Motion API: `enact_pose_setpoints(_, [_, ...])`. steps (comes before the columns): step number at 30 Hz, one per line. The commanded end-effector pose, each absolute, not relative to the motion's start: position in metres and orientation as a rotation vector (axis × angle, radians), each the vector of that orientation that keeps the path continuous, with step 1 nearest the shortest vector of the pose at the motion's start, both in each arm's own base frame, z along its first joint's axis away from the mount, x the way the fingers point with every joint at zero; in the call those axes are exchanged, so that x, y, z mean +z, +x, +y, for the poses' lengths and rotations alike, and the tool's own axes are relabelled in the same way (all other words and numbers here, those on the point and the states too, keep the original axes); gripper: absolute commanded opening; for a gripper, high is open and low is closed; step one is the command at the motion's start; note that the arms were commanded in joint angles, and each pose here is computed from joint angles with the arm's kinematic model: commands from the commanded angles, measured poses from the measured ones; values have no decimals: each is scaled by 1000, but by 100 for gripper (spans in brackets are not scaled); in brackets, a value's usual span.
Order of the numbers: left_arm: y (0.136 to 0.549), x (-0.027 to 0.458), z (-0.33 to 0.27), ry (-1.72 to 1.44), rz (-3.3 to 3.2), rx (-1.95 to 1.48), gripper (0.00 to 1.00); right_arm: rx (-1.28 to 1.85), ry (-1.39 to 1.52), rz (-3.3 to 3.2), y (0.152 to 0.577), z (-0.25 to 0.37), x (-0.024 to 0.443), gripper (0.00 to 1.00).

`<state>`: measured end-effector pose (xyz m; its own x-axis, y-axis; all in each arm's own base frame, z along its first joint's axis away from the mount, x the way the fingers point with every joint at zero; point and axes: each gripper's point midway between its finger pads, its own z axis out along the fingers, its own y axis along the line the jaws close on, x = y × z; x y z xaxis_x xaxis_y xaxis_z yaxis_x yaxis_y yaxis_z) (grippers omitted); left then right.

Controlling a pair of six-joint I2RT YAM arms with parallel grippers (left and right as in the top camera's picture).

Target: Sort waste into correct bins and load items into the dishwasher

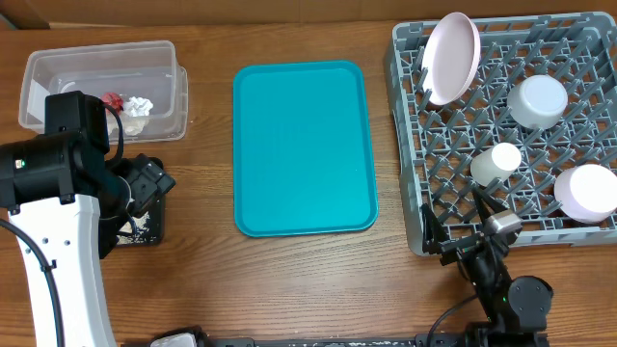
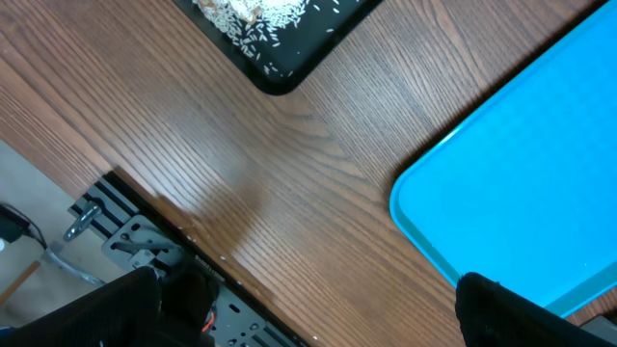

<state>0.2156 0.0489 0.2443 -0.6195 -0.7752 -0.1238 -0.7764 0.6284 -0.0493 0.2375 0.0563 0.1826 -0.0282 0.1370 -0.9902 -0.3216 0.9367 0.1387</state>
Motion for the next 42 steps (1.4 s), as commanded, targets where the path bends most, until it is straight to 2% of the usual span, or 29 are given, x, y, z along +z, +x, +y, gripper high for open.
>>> enact_pose_setpoints(1, [215, 243, 52, -1309, 2710, 40, 100, 285, -70, 1549, 242, 38, 182, 100])
enact_pose_setpoints(7, [215, 243, 52, -1309, 2710, 40, 100, 176, 49, 1593, 246, 14, 170, 100])
enact_pose_setpoints(42, [217, 243, 52, -1307, 2706, 38, 100, 178, 46, 1593, 246, 15, 171, 100])
